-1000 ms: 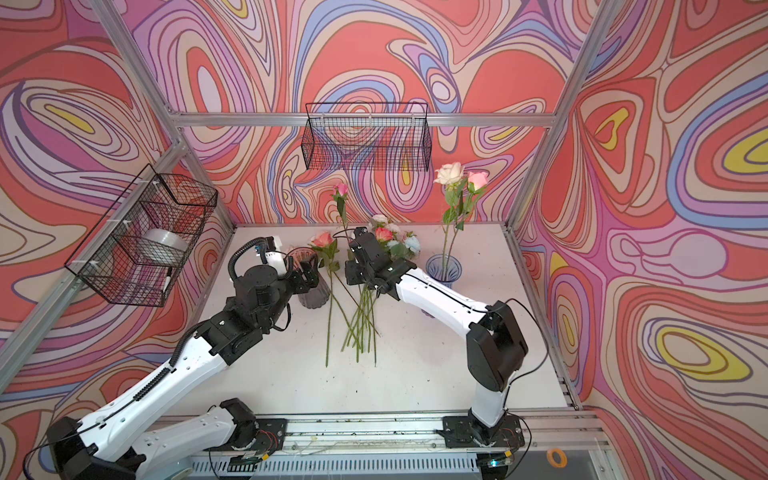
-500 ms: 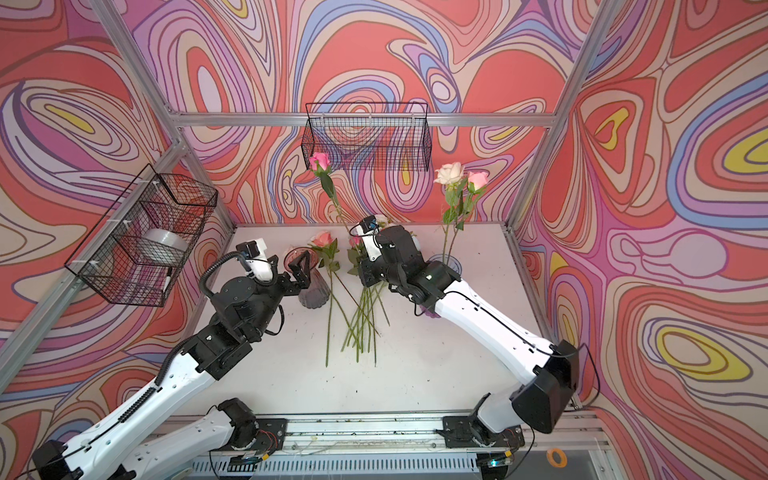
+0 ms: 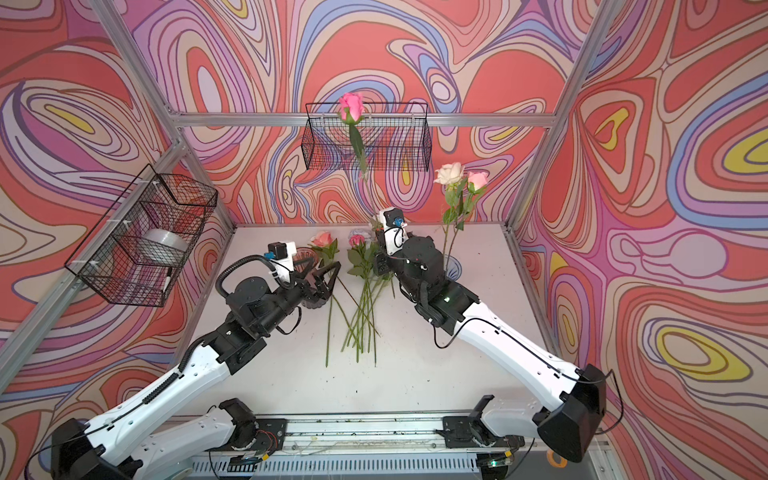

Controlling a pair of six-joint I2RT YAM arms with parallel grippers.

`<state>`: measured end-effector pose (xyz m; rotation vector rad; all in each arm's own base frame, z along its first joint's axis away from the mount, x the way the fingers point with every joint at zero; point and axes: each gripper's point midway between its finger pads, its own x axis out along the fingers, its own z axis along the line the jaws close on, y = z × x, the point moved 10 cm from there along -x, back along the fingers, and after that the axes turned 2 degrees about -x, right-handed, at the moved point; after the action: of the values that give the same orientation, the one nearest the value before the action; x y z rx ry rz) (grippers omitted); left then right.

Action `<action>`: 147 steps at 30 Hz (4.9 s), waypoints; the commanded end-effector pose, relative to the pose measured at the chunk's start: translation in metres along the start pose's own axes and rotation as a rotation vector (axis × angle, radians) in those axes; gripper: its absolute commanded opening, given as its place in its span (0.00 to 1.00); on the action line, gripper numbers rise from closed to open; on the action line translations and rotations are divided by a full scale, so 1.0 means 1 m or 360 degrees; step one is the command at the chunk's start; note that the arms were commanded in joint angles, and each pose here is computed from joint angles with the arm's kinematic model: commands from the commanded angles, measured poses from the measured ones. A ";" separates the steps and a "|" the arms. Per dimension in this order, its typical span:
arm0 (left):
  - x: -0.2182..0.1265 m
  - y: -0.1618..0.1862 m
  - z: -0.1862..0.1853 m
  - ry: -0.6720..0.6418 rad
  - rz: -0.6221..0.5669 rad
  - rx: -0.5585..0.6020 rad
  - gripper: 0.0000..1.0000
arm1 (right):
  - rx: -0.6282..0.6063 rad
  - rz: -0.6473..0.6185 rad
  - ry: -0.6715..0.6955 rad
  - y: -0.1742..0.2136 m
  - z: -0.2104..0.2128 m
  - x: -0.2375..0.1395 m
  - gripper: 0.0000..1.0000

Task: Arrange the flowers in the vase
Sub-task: 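Raise the pink rose high above the purple vase with the right gripper, then lower the pink rose stem into the purple vase and open the right gripper, then move the right gripper back down onto the rose stems in the bunch, then close the right gripper on a pink rose stem in the bunch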

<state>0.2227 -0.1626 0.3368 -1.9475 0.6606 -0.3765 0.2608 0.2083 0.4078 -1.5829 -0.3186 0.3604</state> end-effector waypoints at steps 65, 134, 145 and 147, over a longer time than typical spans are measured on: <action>0.031 0.010 -0.033 0.0598 0.0393 -0.0196 0.86 | 0.0343 0.0119 0.0953 0.070 -0.121 -0.050 0.34; -0.060 -0.033 0.052 -0.1247 -0.0594 -0.0210 0.95 | -0.0187 0.1655 -0.0285 0.269 0.086 0.166 0.20; -0.059 -0.035 0.055 -0.1206 -0.0572 -0.0245 0.94 | -0.0163 0.1560 -0.0158 0.253 0.079 0.162 0.01; -0.057 -0.035 0.054 -0.1184 -0.0554 -0.0243 0.93 | -0.0112 0.1509 -0.0120 0.241 0.077 0.159 0.00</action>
<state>0.2152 -0.0768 0.3425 -2.1151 -0.1599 0.2305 0.3710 0.3359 0.1270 -1.7380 0.4352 1.2512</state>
